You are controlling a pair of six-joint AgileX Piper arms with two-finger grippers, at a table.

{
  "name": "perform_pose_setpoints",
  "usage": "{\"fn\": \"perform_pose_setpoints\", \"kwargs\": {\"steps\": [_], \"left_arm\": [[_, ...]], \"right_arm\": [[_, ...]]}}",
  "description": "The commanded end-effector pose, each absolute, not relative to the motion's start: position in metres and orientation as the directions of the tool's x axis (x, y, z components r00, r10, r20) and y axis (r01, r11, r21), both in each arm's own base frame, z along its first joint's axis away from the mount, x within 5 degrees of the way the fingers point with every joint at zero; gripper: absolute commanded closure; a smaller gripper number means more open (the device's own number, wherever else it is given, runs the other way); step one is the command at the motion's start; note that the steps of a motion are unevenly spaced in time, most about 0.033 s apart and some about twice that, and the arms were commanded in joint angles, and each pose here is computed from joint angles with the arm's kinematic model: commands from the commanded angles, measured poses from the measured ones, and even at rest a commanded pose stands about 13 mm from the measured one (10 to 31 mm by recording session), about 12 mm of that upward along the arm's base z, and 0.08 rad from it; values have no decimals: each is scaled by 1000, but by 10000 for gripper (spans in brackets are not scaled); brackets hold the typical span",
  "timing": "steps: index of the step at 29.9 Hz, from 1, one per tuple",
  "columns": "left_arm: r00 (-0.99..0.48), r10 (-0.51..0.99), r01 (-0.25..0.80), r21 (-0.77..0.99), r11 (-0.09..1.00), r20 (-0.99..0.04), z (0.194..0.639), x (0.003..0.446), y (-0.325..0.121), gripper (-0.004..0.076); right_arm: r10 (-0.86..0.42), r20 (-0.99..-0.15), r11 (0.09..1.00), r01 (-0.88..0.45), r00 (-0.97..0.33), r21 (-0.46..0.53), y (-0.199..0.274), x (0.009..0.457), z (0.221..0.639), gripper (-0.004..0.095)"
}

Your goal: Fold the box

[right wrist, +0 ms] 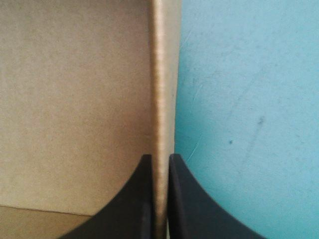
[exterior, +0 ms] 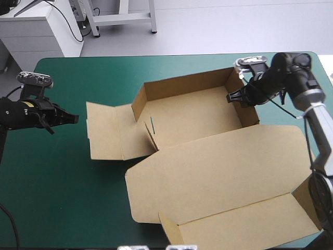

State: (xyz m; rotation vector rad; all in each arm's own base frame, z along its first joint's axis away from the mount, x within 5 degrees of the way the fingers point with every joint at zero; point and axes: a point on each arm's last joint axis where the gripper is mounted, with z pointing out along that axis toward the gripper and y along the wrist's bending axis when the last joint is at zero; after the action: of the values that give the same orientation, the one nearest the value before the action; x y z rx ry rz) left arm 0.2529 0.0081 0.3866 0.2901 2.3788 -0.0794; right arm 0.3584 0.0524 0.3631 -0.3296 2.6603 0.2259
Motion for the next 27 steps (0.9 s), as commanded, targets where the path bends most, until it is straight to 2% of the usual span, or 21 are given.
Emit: {"fn": "perform_pose_setpoints", "kwargs": {"steps": [1, 7, 11, 16, 22, 27], "left_arm": [[-654, 181, 181, 80, 980, -735, 404, 248, 12, 733], [-663, 142, 152, 54, 987, -735, 401, 253, 13, 733], [-676, 63, 182, -84, 980, -734, 394, 264, 4, 732], [-675, 65, 370, -261, 892, -735, 386, 276, -17, 733], [-681, -23, 472, -463, 751, -732, 387, 284, -35, 733], [-662, -62, 547, -537, 642, -747, 395, 281, -45, 733]], "right_arm": [[-136, -607, 936, -303, -783, 181, 38, 323, 422, 928], [-66, -696, 939, -280, -715, 198, 15, 288, 458, 928], [-77, -717, 935, -299, -693, 189, 17, 279, 466, 927], [-69, -719, 935, -296, -692, 195, 17, 280, 466, 928], [-65, -727, 936, -294, -683, 193, 17, 280, 467, 928], [-57, -731, 938, -288, -680, 195, 16, 282, 466, 926]]}}
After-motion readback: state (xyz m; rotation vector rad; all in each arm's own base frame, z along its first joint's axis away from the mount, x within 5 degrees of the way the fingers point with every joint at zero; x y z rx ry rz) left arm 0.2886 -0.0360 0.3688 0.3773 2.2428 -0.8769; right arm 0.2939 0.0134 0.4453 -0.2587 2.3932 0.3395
